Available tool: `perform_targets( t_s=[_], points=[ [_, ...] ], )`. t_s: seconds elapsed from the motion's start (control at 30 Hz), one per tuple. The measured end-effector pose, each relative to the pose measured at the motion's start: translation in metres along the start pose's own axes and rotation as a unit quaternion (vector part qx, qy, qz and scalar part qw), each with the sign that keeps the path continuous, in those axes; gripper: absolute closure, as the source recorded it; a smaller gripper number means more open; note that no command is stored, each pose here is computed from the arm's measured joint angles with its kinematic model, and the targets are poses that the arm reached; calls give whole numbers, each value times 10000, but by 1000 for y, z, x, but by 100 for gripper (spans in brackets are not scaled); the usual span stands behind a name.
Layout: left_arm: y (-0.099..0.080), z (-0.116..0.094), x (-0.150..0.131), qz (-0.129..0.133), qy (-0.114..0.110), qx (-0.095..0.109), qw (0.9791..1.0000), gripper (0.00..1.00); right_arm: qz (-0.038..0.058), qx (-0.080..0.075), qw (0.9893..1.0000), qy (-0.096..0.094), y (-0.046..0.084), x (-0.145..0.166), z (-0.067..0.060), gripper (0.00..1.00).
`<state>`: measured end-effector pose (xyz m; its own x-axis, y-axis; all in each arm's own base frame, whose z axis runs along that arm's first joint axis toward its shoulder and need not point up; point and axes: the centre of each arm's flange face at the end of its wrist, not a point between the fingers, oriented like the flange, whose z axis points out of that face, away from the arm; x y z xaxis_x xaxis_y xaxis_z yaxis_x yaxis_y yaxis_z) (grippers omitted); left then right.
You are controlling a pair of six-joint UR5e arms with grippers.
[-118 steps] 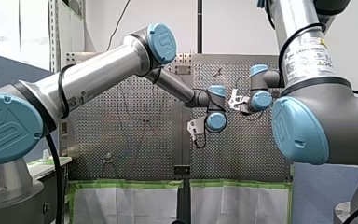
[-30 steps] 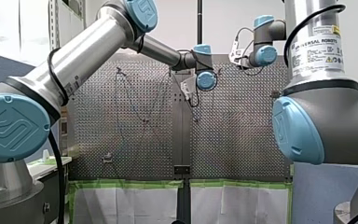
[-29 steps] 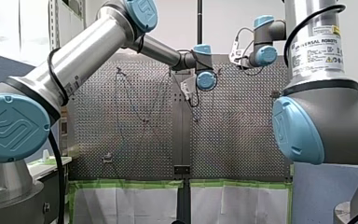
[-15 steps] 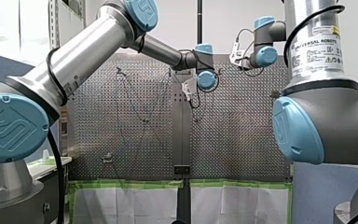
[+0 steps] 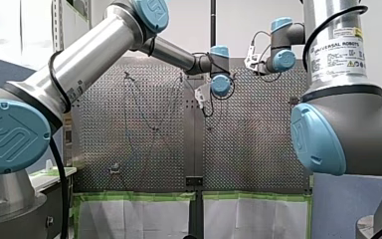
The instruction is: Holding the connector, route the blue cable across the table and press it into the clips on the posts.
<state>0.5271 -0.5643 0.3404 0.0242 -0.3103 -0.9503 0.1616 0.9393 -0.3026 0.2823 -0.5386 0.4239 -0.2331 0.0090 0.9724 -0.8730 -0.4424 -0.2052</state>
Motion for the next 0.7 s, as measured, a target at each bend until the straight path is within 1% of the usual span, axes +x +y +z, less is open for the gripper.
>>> perform_targets(
  t_s=[0.13, 0.33, 0.5, 0.6, 0.7],
  points=[
    [0, -2, 1, -6, 49, -1, 10000, 0, -1, 4, 10000, -7, 0, -1, 0, 100],
    [2, -7, 2, -94, 236, -57, 9997, 0, -1, 2, 10000, -14, 0, -2, 0, 100],
    [0, -22, -1, -100, 438, -52, 9990, 0, -1, -7, 10000, -14, 1, -2, 1, 100],
    [-2, -32, -9, -140, 452, 26, 9989, 0, -1, -13, 10000, -17, 2, -2, 1, 100],
    [-5, -39, -19, -226, 402, 169, 9988, 0, -1, -15, 10000, -19, 2, -2, 1, 100]
  ],
)
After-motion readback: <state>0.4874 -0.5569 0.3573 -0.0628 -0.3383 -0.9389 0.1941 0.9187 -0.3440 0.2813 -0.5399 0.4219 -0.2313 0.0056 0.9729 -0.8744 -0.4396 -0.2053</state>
